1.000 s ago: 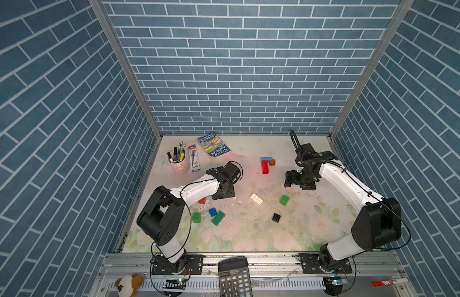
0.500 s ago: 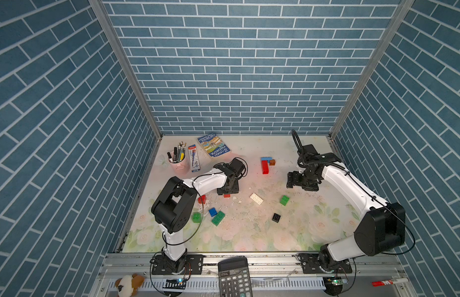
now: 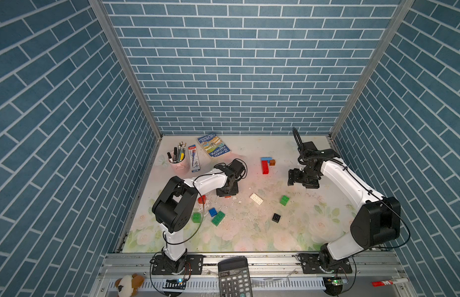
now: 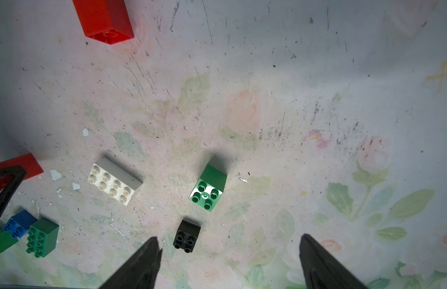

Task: Assemble the letter r with lego
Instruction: Pick up the lego brick from the center of the board, then place the lego brick at the center of the board.

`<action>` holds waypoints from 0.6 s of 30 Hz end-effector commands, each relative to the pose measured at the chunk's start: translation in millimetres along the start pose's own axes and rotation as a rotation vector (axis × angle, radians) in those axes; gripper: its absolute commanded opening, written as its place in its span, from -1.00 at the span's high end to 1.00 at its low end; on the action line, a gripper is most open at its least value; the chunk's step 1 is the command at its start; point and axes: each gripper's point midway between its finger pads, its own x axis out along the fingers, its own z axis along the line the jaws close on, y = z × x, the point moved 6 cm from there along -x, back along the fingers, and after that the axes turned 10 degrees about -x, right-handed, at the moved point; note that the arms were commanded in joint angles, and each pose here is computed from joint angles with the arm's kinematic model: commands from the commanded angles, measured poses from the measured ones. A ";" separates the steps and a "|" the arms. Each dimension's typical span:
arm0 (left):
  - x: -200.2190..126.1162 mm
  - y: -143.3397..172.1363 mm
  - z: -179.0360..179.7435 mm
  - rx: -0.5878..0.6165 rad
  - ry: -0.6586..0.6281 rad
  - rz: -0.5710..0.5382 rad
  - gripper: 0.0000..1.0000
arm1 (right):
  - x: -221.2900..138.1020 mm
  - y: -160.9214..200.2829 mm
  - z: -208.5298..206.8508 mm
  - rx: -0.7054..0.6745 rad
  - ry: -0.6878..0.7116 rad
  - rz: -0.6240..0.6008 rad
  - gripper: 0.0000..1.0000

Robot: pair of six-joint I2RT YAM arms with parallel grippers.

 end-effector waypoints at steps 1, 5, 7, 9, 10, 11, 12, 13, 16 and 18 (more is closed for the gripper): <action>-2.3 -6.1 -1.8 0.008 -0.011 -0.008 0.38 | -8.8 -9.4 -0.5 -0.035 0.013 0.008 -0.76; -3.0 -15.2 -12.7 0.027 0.002 -0.018 0.48 | -15.7 -20.8 -0.7 -0.049 0.024 -0.002 -0.75; -3.8 -21.4 -21.3 0.035 0.017 -0.025 0.48 | -17.2 -23.5 -0.6 -0.048 0.024 -0.005 -0.75; -2.1 -28.2 -31.9 0.042 0.027 -0.023 0.46 | -17.3 -23.6 -1.1 -0.043 0.027 -0.005 -0.75; -1.3 -31.7 -38.0 0.045 0.036 -0.021 0.44 | -16.6 -22.6 -1.3 -0.040 0.030 -0.003 -0.76; -0.7 -34.5 -42.4 0.047 0.042 -0.021 0.42 | -16.0 -20.6 -2.3 -0.036 0.035 0.000 -0.75; 0.1 -37.6 -48.0 0.049 0.050 -0.020 0.40 | -15.4 -18.9 -2.9 -0.031 0.036 -0.001 -0.75; 1.0 -40.8 -52.4 0.048 0.051 -0.019 0.40 | -15.0 -16.2 -4.0 -0.026 0.038 -0.002 -0.75; 3.8 -49.5 -65.7 0.064 0.058 -0.013 0.39 | -12.6 -7.1 -7.0 -0.010 0.050 0.012 -0.75; 6.2 -52.9 -72.1 0.070 0.060 -0.005 0.39 | -10.9 -1.8 -8.5 0.001 0.056 0.019 -0.75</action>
